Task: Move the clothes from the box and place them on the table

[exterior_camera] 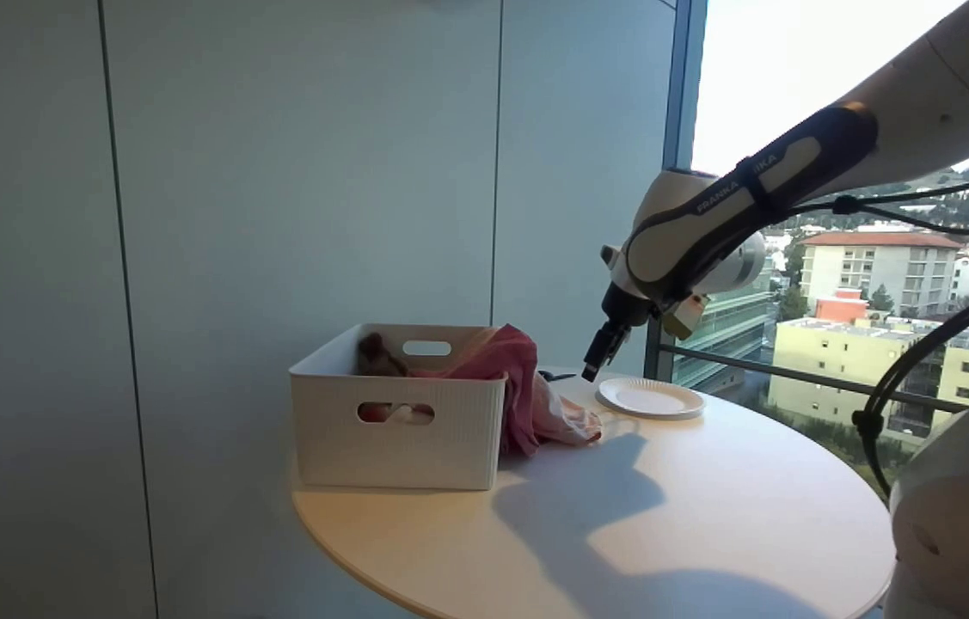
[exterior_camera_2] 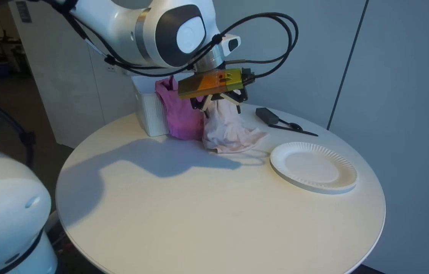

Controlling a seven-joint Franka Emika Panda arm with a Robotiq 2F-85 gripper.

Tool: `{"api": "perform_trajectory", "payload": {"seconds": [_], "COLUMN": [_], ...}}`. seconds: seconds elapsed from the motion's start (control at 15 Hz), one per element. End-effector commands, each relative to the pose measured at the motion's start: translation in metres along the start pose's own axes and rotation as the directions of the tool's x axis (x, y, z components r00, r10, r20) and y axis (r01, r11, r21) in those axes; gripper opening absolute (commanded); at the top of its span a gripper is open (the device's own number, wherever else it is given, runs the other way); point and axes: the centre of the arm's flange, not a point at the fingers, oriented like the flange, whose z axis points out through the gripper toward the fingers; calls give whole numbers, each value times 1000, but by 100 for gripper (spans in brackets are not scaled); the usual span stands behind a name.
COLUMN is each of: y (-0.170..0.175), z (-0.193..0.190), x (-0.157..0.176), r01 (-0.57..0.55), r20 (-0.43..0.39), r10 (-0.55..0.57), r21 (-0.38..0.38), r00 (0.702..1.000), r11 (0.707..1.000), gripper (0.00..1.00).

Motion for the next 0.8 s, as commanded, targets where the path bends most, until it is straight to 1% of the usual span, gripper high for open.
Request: {"api": "perform_trajectory", "payload": {"seconds": [0.0,0.07,0.2,0.27,0.4,0.73], "y": [9,6,-2,-5,-5,6], "z": [25,30,42,50,63,88], "x": [38,45,57,60,62,56], "r01": [118,141,214,267,324,388], "r20": [-123,-154,-207,-229,-232,-209], "r10": [-104,-118,-171,-217,-272,-344], "r21": [108,145,211,221,228,233], "r00": [987,981,963,949,934,915], "r11": [987,979,954,938,918,892], "gripper": [100,100,100,100,100,100]}}
